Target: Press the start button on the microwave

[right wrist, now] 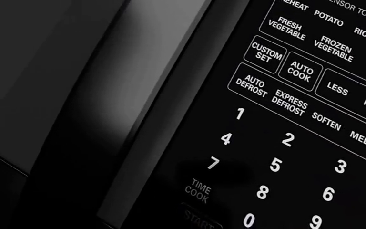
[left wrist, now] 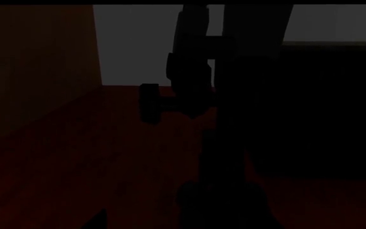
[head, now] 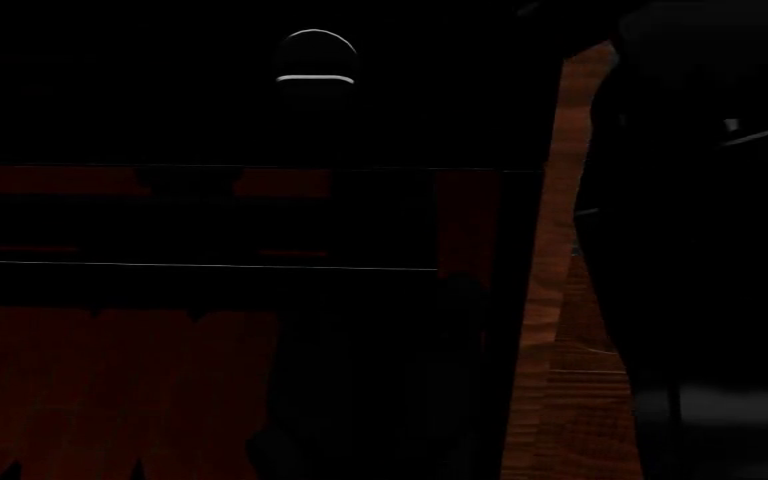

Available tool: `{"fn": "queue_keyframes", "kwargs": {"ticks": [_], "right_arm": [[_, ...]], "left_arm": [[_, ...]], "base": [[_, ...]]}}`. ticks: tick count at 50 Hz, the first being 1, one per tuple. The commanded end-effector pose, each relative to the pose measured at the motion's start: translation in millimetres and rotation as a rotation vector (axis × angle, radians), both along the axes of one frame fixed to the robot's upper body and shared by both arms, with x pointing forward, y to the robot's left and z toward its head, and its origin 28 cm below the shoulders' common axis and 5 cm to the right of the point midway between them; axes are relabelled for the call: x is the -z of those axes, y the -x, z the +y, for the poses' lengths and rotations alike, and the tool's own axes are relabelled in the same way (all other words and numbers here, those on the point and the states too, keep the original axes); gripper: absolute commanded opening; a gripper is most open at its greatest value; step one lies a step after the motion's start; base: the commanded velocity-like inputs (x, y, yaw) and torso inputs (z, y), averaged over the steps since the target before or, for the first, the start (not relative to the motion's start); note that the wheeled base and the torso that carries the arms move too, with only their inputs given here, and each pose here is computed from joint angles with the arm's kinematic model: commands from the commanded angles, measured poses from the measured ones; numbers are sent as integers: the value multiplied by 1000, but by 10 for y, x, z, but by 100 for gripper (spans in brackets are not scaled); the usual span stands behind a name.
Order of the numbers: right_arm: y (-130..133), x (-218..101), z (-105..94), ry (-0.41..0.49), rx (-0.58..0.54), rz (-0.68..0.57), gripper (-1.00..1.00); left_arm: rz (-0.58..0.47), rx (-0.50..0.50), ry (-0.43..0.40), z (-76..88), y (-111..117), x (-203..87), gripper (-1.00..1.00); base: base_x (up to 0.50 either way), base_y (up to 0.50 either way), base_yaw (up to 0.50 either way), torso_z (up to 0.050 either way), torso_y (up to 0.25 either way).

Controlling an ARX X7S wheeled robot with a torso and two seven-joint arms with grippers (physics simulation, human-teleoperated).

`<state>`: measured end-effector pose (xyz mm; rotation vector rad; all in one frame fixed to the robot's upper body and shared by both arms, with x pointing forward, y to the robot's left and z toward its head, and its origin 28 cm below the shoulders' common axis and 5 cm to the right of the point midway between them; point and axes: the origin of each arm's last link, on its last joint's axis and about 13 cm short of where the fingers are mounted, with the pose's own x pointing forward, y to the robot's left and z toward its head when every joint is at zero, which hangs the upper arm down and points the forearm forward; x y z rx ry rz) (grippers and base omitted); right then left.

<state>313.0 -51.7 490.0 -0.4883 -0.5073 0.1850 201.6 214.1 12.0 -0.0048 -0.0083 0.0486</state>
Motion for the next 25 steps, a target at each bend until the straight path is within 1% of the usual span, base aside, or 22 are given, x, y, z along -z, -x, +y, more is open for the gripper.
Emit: {"fn": "queue_keyframes", "kwargs": {"ticks": [1, 10, 13, 15, 25], "right_arm": [[-166, -11, -78, -8, 61, 0, -100], [-267, 44, -100, -25, 74, 29, -100], [-299, 81, -117, -17, 94, 41, -100], [-321, 103, -138, -28, 111, 59, -100], [-339, 192, -174, -25, 134, 112, -100]], "left_arm": [[2, -1, -2, 11, 3, -5, 100], [4, -3, 0, 17, 12, 15, 100], [8, -8, -1, 25, 19, 34, 100], [9, -8, 0, 24, 19, 31, 100], [9, -12, 2, 26, 16, 32, 100]], "base": [[19, 0, 4, 0, 0], [15, 5, 9, 2, 0], [16, 6, 11, 3, 0], [15, 6, 11, 5, 0], [12, 5, 9, 2, 0]]}}
